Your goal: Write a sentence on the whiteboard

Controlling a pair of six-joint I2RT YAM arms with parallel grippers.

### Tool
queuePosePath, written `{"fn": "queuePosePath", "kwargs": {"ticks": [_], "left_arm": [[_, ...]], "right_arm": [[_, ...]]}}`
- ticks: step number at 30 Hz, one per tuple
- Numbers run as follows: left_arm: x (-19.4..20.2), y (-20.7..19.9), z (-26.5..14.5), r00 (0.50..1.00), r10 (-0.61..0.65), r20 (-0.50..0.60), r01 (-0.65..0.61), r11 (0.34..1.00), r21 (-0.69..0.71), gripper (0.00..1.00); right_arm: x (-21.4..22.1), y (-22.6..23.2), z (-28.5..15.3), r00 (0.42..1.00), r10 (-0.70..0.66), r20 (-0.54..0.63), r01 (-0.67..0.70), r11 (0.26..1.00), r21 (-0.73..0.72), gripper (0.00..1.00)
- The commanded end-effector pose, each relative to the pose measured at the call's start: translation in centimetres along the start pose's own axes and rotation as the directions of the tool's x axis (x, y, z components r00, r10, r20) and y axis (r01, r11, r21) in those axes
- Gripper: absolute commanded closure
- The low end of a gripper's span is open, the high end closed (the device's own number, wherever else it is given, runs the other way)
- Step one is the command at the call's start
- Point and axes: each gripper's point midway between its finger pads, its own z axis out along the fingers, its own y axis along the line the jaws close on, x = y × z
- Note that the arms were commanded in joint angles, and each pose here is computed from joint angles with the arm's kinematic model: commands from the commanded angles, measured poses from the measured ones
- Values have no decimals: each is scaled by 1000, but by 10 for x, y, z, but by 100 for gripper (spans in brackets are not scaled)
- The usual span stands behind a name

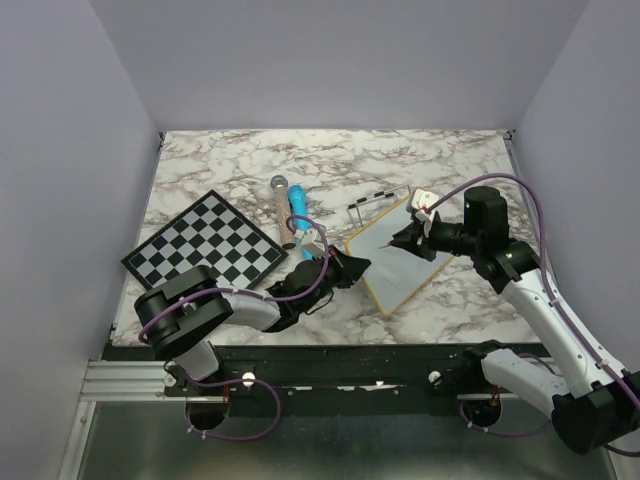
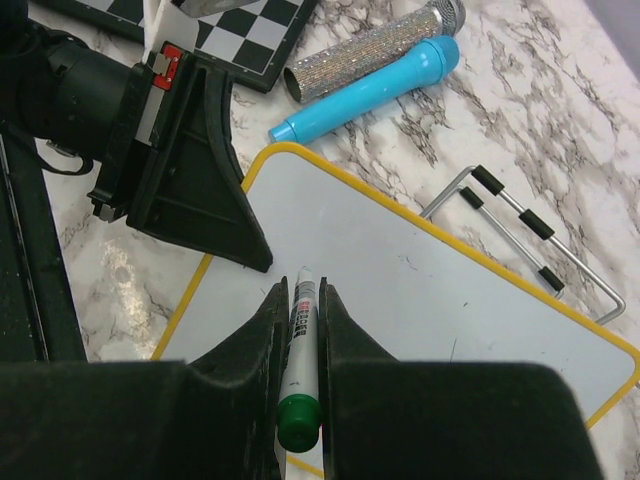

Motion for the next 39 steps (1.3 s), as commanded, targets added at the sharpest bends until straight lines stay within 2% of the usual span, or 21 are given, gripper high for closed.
{"fn": "queuePosePath", "kwargs": {"ticks": [1, 16, 39], "left_arm": [[10, 6, 2, 999, 7, -39, -7, 1000, -14, 100], [9, 9, 6, 998, 33, -44, -35, 998, -44, 100], [9, 6, 6, 998, 34, -48, -36, 999, -31, 100]], "right_arm": [[-19, -10, 4, 998, -52, 46, 51, 998, 25, 100], [-6, -16, 26, 986, -163, -27, 165, 978, 128, 100], [17, 1, 40, 977, -190, -93, 197, 978, 68, 99]]}}
